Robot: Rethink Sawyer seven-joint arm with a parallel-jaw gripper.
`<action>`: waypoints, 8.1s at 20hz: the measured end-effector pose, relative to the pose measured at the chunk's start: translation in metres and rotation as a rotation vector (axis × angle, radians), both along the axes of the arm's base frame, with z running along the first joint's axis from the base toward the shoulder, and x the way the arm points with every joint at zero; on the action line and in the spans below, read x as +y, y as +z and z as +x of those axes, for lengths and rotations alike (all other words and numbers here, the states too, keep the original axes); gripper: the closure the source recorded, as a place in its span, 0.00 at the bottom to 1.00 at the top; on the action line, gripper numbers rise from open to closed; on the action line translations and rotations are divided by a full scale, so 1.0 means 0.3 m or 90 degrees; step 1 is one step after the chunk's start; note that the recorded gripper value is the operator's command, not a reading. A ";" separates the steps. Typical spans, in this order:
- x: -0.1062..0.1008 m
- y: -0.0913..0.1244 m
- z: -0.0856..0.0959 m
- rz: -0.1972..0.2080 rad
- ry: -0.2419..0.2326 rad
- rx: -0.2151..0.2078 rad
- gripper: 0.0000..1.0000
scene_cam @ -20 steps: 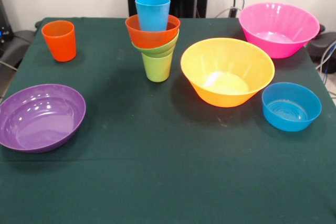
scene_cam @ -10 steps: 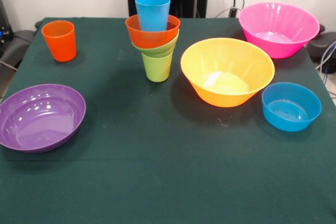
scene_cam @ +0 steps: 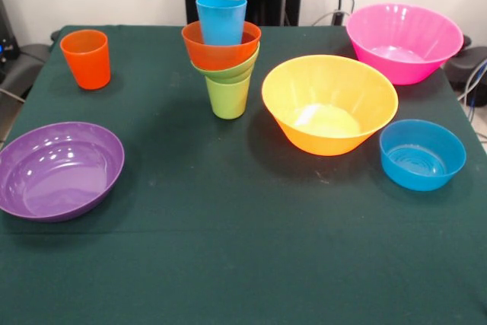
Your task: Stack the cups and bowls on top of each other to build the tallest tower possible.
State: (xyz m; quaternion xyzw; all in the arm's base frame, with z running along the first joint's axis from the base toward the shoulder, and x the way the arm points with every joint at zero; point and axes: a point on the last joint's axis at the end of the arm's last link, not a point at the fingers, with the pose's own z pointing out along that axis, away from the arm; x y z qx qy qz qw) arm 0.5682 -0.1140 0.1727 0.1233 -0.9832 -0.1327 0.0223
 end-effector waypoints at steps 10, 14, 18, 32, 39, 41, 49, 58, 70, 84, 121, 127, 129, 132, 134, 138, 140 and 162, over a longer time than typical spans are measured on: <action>-0.002 -0.003 -0.004 -0.002 0.001 0.001 1.00; -0.003 -0.005 -0.009 -0.003 0.001 0.003 1.00; -0.005 -0.009 -0.016 -0.003 0.000 0.006 1.00; -0.027 -0.027 -0.048 -0.010 -0.008 0.019 1.00; -0.022 -0.036 -0.068 -0.010 -0.005 0.026 1.00; -0.019 -0.037 -0.073 -0.009 -0.004 0.028 1.00; -0.008 -0.049 -0.091 -0.006 0.000 0.036 1.00; -0.003 -0.054 -0.096 -0.005 0.003 0.038 1.00; 0.002 -0.057 -0.102 -0.006 0.007 0.040 1.00; 0.006 -0.059 -0.109 -0.005 0.008 0.043 1.00; 0.019 -0.061 -0.114 -0.004 0.012 0.045 0.00; 0.020 -0.062 -0.114 -0.004 0.012 0.045 0.00; 0.020 -0.062 -0.114 -0.004 0.012 0.045 0.00; 0.020 -0.062 -0.114 -0.004 0.012 0.045 0.00; 0.019 -0.058 -0.114 -0.006 0.012 0.044 0.00; 0.015 -0.046 -0.115 -0.010 0.013 0.046 0.00; 0.012 -0.041 -0.117 -0.012 0.013 0.047 0.00; -0.032 0.034 -0.181 -0.033 0.014 0.089 0.00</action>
